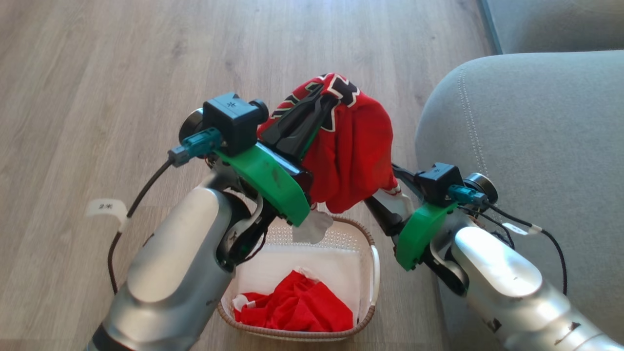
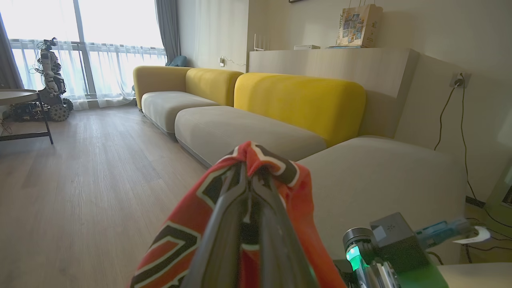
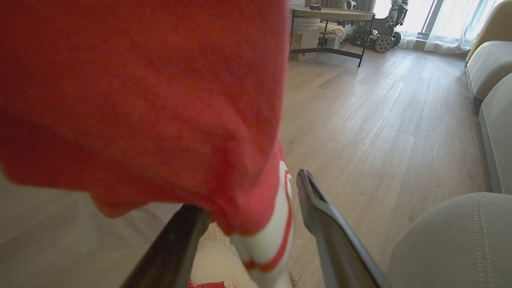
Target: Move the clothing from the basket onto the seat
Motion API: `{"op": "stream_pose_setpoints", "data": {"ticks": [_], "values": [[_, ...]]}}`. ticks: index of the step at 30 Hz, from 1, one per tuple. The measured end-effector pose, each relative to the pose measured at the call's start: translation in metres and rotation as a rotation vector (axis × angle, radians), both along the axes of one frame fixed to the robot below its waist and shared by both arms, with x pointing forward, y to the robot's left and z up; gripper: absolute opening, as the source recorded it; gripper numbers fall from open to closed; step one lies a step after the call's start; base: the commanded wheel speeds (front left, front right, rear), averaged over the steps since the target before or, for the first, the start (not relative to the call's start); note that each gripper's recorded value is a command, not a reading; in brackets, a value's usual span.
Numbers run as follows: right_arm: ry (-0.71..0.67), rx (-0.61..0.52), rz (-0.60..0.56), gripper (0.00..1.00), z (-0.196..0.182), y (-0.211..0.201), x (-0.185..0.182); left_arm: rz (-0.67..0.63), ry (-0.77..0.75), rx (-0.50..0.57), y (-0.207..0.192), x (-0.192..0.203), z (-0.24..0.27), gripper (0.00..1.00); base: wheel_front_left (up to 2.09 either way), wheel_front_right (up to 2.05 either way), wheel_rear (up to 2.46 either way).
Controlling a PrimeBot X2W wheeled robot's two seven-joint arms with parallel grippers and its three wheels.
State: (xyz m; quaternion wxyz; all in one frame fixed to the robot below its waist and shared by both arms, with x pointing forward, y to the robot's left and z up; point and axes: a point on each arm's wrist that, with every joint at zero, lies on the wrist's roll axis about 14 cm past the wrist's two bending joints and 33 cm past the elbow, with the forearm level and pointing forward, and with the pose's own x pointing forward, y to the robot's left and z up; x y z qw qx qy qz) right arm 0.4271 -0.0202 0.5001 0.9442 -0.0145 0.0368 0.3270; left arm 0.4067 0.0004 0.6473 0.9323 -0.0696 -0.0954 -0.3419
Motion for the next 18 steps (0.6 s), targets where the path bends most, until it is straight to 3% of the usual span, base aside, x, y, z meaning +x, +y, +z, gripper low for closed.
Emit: {"op": "stream_pose_setpoints", "data": {"ticks": [2,3,4,5,18], "values": [[-0.008,0.008,0.014,1.0,0.004,0.007,0.003,0.003,0.003,0.004,0.002,-0.001,-0.001,0.0,0.0,0.0,0.0],[-0.012,0.01,0.02,0.94,0.004,0.009,0.002,0.005,0.004,0.004,0.002,-0.001,-0.002,0.0,0.0,0.0,0.0],[-0.011,0.015,0.023,0.34,0.005,0.011,0.002,0.006,0.006,0.004,0.003,-0.001,-0.002,0.0,0.0,0.0,0.0],[-0.008,0.022,0.024,0.0,0.005,0.012,0.002,0.007,0.011,0.001,0.004,0.0,-0.003,0.0,0.0,0.0,0.0],[-0.081,0.158,-0.037,0.0,0.042,-0.001,0.008,0.015,0.039,0.009,0.006,0.006,-0.014,0.0,0.0,0.0,0.0]]}}
